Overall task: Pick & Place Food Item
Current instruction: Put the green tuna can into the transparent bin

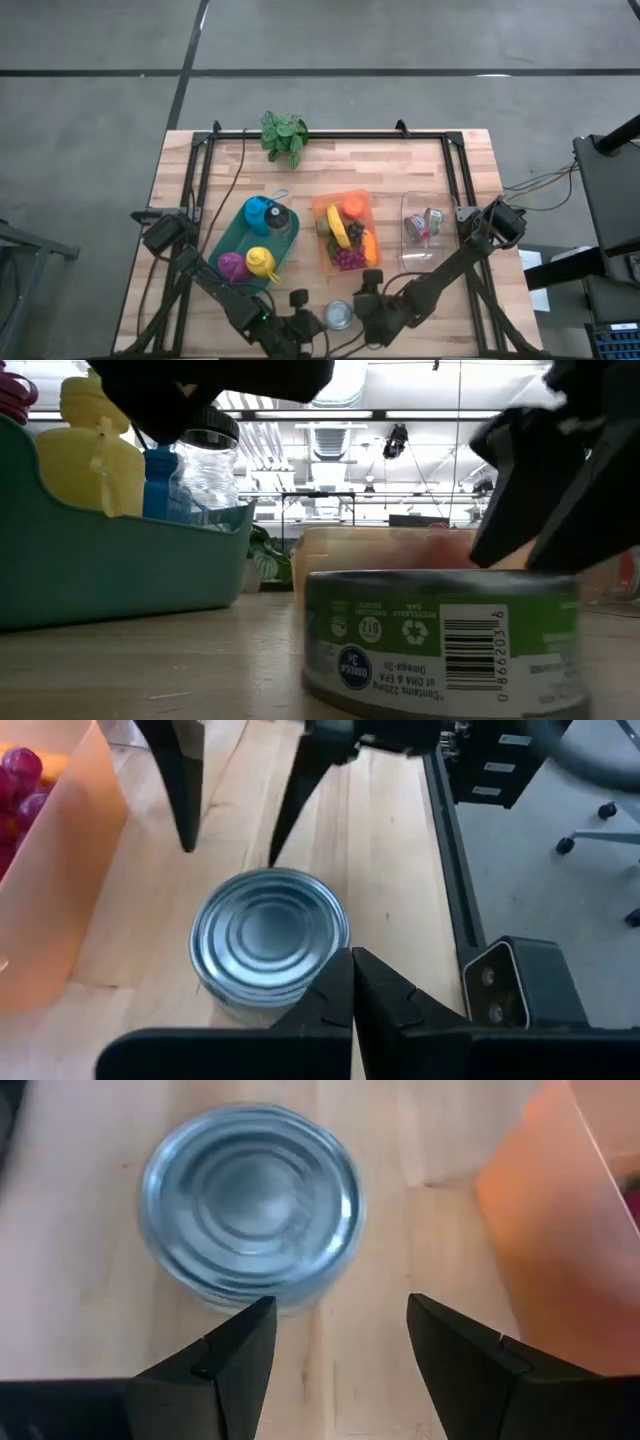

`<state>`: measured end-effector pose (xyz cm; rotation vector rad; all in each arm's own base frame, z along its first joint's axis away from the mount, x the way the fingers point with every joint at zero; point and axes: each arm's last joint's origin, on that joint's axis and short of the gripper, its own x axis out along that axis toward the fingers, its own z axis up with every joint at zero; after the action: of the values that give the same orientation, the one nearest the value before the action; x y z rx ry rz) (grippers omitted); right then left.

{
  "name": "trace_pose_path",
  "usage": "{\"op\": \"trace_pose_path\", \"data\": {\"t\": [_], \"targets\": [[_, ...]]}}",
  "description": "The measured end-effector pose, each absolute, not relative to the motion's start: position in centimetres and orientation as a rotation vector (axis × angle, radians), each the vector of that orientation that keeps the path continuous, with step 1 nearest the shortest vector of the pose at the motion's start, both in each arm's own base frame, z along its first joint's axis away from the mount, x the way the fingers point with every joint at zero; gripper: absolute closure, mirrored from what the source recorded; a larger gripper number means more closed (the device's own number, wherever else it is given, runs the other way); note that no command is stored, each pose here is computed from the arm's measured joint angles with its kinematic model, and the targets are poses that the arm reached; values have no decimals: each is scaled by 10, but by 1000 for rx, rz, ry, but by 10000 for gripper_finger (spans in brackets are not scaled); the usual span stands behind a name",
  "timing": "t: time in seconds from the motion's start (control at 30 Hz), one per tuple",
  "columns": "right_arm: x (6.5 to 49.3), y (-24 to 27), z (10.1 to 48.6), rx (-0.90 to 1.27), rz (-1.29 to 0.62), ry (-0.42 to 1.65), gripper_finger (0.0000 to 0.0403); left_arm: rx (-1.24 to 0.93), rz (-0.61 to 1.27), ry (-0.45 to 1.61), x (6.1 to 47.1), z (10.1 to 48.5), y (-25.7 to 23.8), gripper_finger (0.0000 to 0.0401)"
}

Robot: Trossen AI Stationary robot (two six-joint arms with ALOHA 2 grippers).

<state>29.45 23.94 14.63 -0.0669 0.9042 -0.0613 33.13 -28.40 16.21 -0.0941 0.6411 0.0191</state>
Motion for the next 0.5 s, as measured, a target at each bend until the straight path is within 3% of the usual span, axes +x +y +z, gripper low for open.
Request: {"op": "trace_pose_path", "data": {"t": [0.33,0.5], "targets": [[270,251,117,79,44,717,181,-99,6,652,332,162,-284,399],[258,256,113,73,4,623,181,-105,8,652,332,162,-284,399]]}}
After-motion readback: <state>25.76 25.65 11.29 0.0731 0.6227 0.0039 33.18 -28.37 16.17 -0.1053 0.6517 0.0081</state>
